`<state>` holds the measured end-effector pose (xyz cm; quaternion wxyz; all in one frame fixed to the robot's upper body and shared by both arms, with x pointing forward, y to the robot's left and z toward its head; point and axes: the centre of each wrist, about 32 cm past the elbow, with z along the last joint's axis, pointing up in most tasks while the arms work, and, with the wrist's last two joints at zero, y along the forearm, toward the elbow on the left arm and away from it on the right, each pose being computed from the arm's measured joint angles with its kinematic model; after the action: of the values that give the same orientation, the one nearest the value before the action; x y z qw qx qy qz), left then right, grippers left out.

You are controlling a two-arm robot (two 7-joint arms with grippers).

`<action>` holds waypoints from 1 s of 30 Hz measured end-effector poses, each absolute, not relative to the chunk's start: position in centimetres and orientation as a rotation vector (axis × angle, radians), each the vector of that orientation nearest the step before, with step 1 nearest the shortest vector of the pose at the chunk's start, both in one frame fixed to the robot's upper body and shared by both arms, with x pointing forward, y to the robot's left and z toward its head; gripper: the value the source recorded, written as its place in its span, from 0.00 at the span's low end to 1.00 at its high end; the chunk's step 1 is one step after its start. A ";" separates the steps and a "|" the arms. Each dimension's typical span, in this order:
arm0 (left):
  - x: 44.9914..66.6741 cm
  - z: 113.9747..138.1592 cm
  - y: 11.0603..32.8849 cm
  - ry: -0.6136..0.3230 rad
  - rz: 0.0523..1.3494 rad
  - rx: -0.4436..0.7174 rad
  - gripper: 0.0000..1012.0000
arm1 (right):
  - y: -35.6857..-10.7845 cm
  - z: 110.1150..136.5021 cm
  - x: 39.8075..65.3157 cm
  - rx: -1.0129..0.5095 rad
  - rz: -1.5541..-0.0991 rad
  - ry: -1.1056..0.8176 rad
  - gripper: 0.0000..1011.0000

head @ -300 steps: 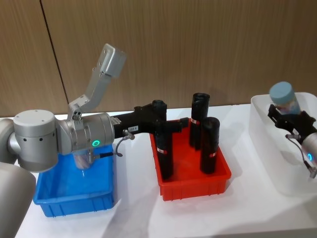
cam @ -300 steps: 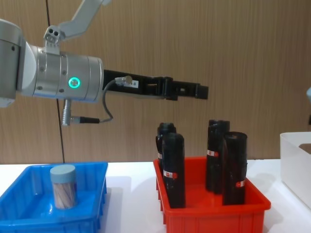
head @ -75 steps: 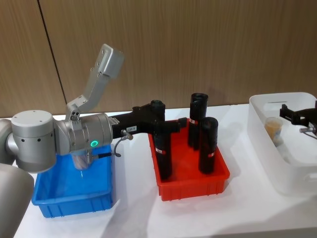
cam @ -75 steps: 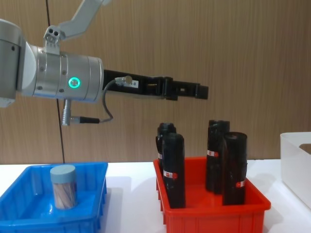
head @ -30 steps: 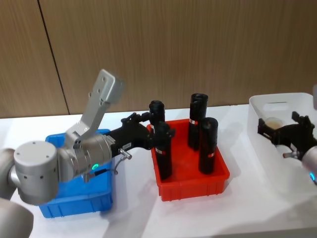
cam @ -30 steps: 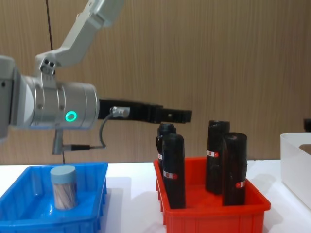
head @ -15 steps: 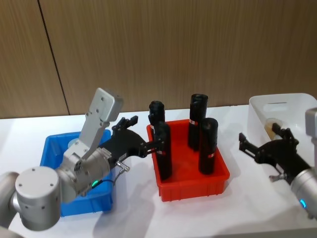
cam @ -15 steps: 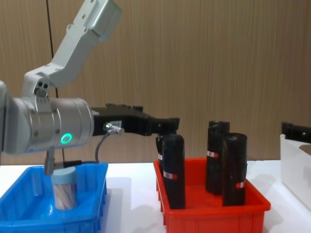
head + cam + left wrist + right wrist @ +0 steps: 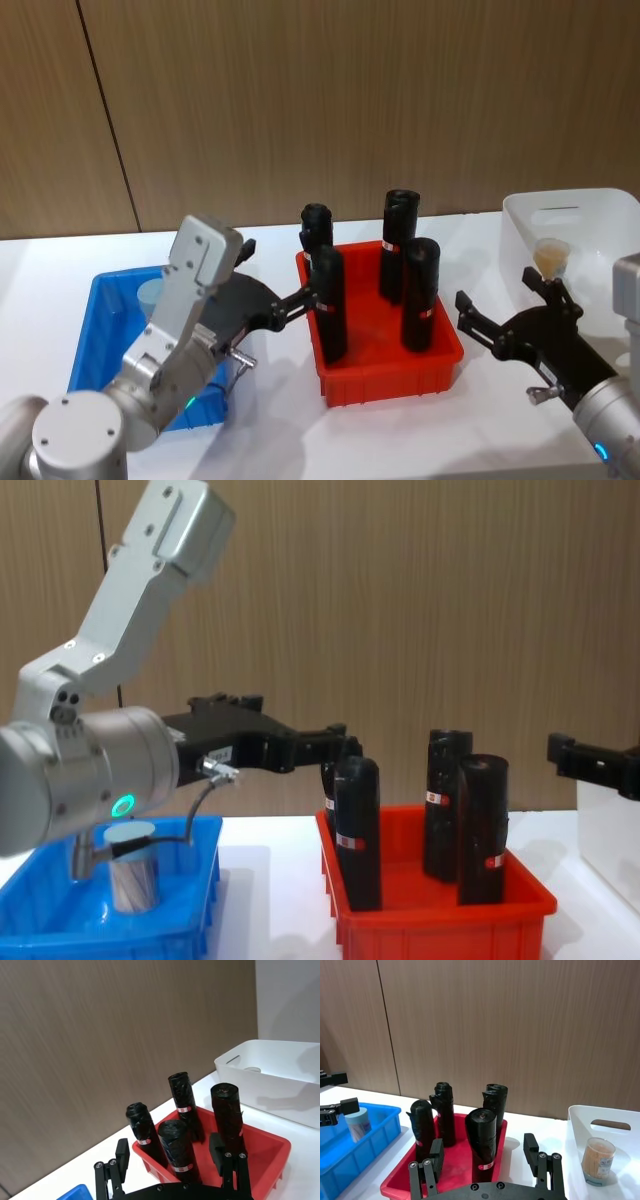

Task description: Pick the cotton swabs from the blue box and place them into the white box.

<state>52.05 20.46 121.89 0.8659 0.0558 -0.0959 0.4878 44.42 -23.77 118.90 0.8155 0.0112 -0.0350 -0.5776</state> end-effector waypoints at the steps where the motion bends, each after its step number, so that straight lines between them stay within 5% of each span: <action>1: 52.1 121.9 20.5 -0.201 1.022 0.117 0.99 | -23.8 118.9 44.4 0.024 -1.231 -0.075 0.99; 13: 49.5 120.6 19.9 -0.262 1.112 0.069 0.99 | -23.7 118.9 44.3 0.026 -1.229 -0.075 0.99; 30: 49.2 120.5 19.8 -0.269 1.123 0.060 0.99 | -23.7 118.9 44.3 0.026 -1.230 -0.075 0.99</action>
<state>49.19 19.82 120.46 0.8374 0.0286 -0.1270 0.5308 44.33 -23.71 118.87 0.8162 0.0122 -0.0351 -0.5766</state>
